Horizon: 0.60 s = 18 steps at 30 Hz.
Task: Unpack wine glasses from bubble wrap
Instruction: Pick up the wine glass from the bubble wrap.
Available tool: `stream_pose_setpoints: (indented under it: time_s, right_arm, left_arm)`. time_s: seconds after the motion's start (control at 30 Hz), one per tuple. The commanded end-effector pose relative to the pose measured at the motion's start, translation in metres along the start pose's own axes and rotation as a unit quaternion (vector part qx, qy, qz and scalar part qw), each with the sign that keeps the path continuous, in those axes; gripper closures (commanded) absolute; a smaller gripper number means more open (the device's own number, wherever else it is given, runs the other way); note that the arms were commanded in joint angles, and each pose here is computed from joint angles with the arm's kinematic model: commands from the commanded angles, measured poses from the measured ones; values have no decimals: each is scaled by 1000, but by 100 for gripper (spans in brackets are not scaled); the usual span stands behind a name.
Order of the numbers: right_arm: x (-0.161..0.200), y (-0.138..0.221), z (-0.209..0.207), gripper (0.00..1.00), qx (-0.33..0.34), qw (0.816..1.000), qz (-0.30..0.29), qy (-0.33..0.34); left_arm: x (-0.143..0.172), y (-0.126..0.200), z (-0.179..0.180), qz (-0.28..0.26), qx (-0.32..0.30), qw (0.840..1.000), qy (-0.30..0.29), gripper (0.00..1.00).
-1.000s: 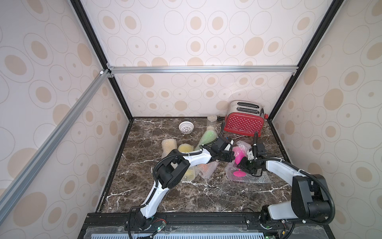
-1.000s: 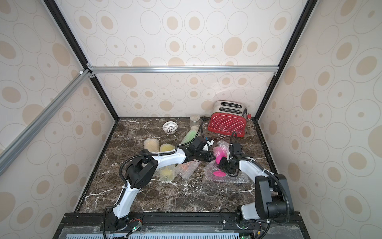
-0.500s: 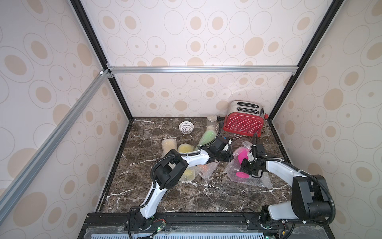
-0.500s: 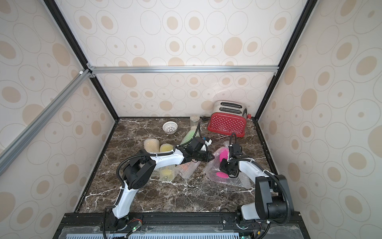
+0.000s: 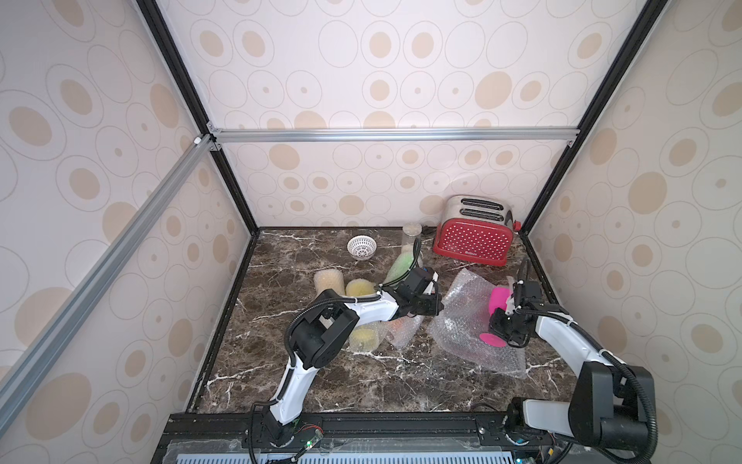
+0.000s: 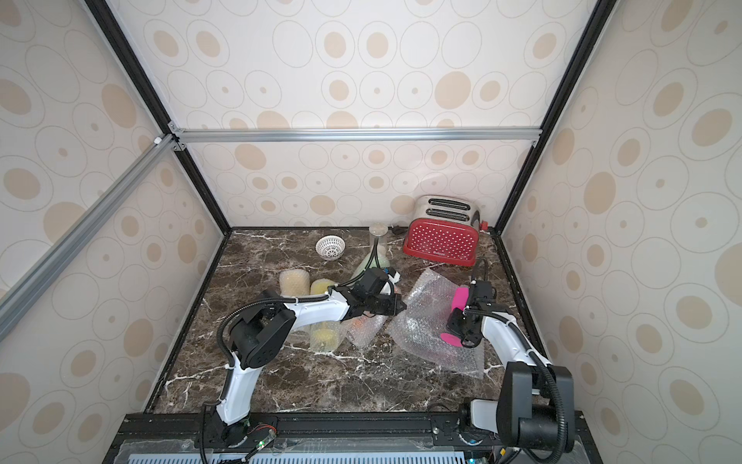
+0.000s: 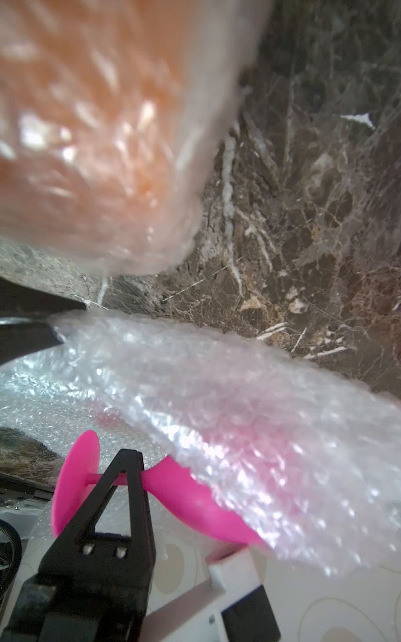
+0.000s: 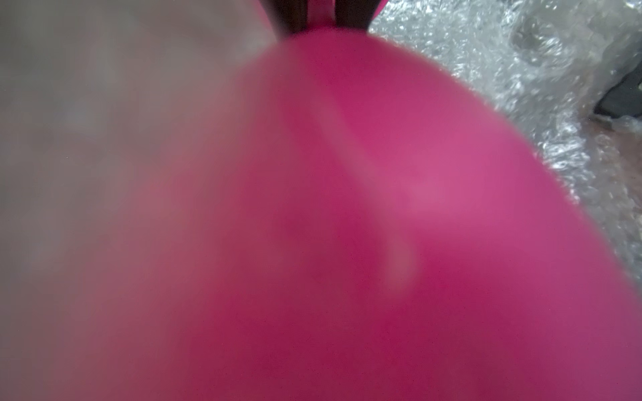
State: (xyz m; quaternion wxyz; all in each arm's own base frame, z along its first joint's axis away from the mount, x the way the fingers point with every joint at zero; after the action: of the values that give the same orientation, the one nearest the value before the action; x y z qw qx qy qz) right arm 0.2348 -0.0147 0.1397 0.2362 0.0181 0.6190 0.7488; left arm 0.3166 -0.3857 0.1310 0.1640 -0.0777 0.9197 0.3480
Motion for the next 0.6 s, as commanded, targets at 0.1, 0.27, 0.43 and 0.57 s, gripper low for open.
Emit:
stream_pose_setpoints:
  time_s: [0.1, 0.27, 0.43, 0.57]
  right_arm:
    - [-12, 9, -13, 98, 10, 1000, -12, -20]
    - [-34, 15, -2, 98, -31, 999, -24, -10]
    - [-50, 28, 14, 98, -96, 994, -48, 25]
    - [-52, 37, 23, 98, -137, 987, -60, 50]
  left_arm:
    - [-5, 19, -5, -36, 9, 999, 31, 100]
    - [2, 17, -7, -25, 24, 999, 38, 100]
    - [10, 13, -18, -12, 37, 999, 34, 84]
    - [8, 18, -23, -10, 35, 999, 24, 72]
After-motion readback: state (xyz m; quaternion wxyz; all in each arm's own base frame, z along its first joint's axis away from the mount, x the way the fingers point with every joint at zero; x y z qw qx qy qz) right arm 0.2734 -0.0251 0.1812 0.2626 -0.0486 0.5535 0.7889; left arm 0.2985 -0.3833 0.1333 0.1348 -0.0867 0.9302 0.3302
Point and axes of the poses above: each gripper's point midway between its finger pads, its own y axis back along the fingers, its own z axis along the line the jaws close on, x = y × z, the point moved 9 cm from there along y, back along the fingers, and after that the axes turned 9 degrees about y, right-handed, at the moved point
